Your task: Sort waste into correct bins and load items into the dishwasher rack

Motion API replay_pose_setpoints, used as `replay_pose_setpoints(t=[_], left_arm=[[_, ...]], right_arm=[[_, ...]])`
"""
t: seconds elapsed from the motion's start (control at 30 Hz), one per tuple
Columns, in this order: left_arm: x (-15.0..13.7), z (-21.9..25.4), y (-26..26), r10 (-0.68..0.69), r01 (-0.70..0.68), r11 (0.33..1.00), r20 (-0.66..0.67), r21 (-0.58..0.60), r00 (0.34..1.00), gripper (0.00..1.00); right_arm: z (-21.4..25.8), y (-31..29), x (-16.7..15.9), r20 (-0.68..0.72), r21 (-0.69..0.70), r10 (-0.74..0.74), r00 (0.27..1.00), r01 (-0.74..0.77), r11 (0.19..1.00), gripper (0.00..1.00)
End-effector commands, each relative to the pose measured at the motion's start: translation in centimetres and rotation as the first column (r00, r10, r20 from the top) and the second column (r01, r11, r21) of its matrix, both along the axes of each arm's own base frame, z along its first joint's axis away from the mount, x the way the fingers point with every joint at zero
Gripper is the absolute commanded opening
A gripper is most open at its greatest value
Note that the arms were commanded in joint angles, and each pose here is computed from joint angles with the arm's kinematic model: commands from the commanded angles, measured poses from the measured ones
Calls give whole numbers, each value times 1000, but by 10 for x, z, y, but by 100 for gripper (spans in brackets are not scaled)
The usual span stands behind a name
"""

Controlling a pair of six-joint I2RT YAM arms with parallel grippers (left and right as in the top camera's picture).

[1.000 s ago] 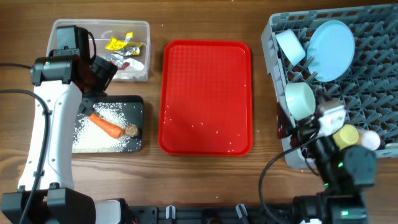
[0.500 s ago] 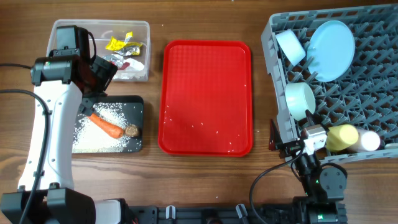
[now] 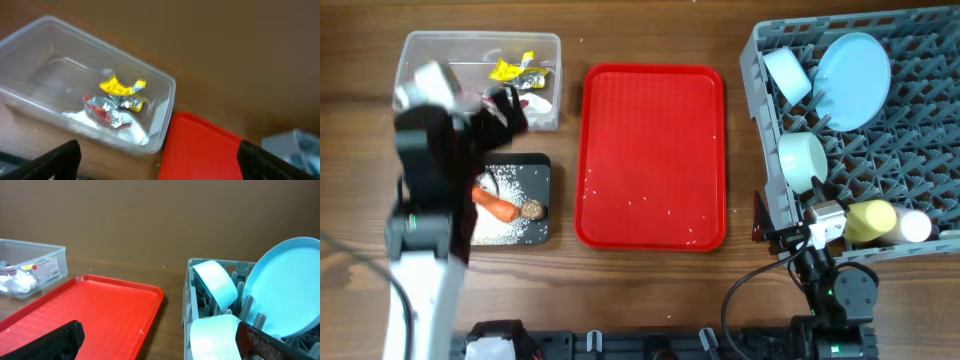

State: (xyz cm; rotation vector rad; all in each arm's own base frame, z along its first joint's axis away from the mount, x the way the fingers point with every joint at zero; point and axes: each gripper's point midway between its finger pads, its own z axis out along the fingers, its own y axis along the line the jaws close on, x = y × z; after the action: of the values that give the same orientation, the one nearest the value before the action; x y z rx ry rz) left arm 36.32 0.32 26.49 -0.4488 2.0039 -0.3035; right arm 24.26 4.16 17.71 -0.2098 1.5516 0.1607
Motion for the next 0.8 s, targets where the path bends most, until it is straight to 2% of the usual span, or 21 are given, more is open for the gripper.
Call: replay_pose_setpoints(t=[0.0, 0.1, 0.23, 0.53, 0.77], left_arm=[[-46, -32, -4, -70, 62, 994, 88, 86, 994, 100], [-75, -52, -3, -58, 38, 994, 201, 101, 978, 100], [-98, -69, 1, -31, -7, 993, 327, 115, 944, 100], [-112, -90, 12, 26, -80, 989, 396, 122, 918, 100], [-118, -107, 12, 28, -82, 989, 389, 123, 921, 100]], right_arm=[[2, -1, 0, 10, 12, -7, 1000, 7, 1000, 100], [2, -1, 0, 10, 11, -7, 1000, 7, 1000, 100], [2, -1, 0, 10, 11, -7, 1000, 7, 1000, 100], [2, -1, 0, 9, 12, -7, 1000, 7, 1000, 100], [2, -1, 0, 9, 11, -7, 1000, 7, 1000, 100]])
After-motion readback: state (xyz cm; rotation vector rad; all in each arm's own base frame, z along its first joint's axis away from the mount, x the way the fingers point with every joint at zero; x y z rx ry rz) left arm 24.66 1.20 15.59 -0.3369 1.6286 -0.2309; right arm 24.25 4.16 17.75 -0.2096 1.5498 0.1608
